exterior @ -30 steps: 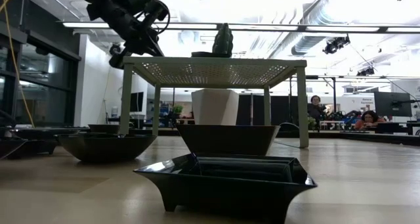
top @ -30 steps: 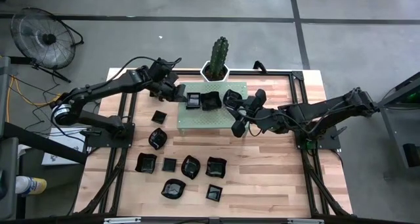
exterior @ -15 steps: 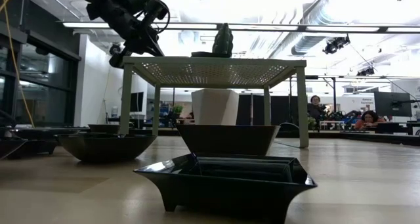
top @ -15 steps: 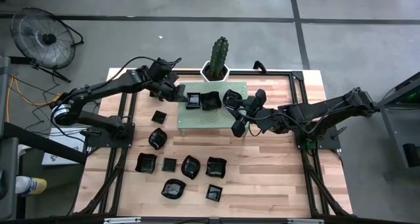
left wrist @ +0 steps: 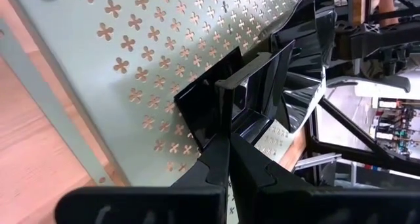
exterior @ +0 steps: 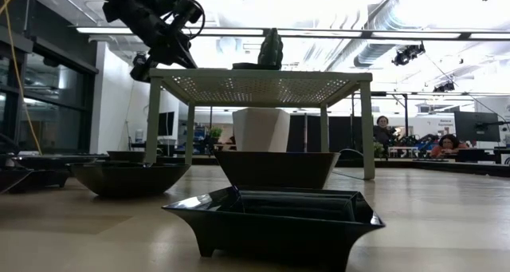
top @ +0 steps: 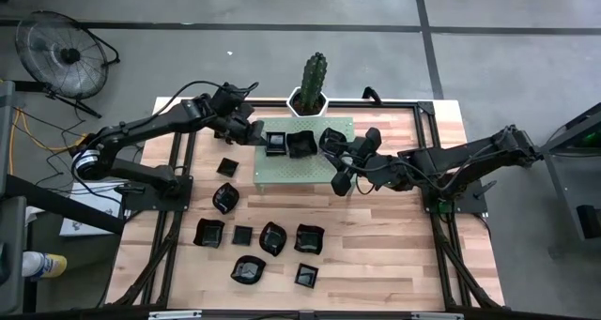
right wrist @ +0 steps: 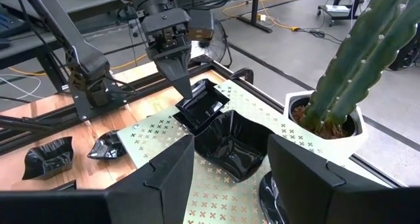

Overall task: Pick & Place Mini shaped plates
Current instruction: Stack the square plate on top of the square plate on the shelf, then stack the distorted square plate on top of the distorted square plates on the shelf

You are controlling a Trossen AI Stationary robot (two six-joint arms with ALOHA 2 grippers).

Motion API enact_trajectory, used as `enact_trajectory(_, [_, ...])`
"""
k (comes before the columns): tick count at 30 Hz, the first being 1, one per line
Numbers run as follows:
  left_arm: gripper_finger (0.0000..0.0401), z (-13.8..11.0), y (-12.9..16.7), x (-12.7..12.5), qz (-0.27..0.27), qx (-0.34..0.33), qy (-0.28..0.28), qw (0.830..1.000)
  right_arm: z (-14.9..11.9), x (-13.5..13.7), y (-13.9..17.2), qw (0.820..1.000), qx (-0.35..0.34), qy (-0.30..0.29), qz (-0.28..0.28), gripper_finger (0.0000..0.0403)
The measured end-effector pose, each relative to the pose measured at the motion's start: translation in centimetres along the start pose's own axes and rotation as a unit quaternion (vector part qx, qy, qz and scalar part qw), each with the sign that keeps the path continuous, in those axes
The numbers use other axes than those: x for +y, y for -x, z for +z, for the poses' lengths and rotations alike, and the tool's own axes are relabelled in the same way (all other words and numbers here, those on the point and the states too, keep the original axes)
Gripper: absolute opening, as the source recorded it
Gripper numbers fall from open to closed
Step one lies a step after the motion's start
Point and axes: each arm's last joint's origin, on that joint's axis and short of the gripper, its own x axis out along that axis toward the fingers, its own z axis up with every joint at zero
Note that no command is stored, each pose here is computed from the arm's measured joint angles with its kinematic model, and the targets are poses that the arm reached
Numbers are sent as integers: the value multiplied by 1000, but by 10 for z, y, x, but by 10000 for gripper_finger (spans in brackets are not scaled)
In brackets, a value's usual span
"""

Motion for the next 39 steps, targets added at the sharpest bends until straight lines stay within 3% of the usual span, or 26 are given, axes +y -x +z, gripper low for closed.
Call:
enact_trajectory(10, [4,0,0,0,-5,7,-10,1000,0,0,0,1000,-1,1,-2,191])
enact_trajectory(21, [76,0,0,0,-5,5,-10,1000,-1,0,0,1000,2,5,-3,191])
enact_trajectory(30, [86,1,0,-2,-10,-4,-29,1000,-1,0,0,1000,2,4,-3,191])
enact_trajectory(36, [86,-2,15,-7,-13,-46,-92,995,-1,0,0,1000,7,-5,7,190])
enact_trajectory(39, [85,-6,27,-12,-19,-69,-150,986,-3,0,0,999,22,-28,19,191])
